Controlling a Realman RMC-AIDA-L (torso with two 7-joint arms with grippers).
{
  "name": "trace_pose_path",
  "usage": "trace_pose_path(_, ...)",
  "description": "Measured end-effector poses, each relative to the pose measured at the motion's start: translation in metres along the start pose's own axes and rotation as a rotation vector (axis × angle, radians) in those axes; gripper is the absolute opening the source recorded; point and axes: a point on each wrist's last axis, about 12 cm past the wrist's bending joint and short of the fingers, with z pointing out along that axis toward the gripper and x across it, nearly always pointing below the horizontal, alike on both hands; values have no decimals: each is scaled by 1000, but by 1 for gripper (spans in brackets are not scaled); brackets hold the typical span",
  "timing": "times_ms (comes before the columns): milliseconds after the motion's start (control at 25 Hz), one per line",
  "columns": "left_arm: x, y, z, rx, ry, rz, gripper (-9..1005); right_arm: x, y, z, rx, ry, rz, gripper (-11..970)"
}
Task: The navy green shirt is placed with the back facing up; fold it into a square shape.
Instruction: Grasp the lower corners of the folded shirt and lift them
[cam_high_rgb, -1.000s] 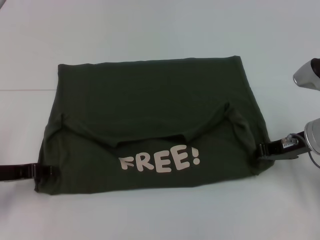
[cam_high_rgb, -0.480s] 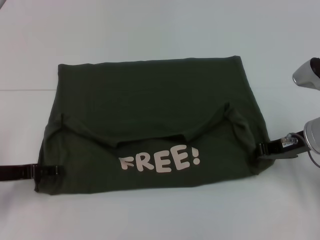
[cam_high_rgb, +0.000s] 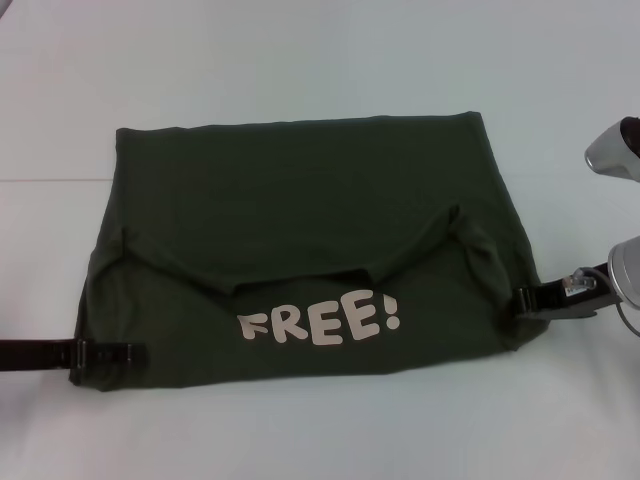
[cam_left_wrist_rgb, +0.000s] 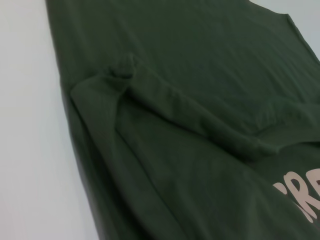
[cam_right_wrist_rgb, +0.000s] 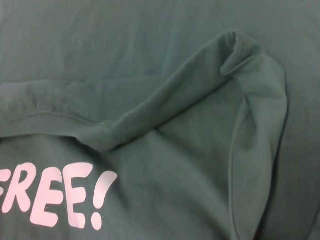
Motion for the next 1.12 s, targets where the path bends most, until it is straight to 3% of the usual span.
trace_pose_path(520,0,1,-1,-3,-5,-32,805,1,-1,1,-3,3,-2,32)
trace_pose_path(1120,0,3,-1,-31,15,-21,306,3,-2,1,-4,7,-1,31)
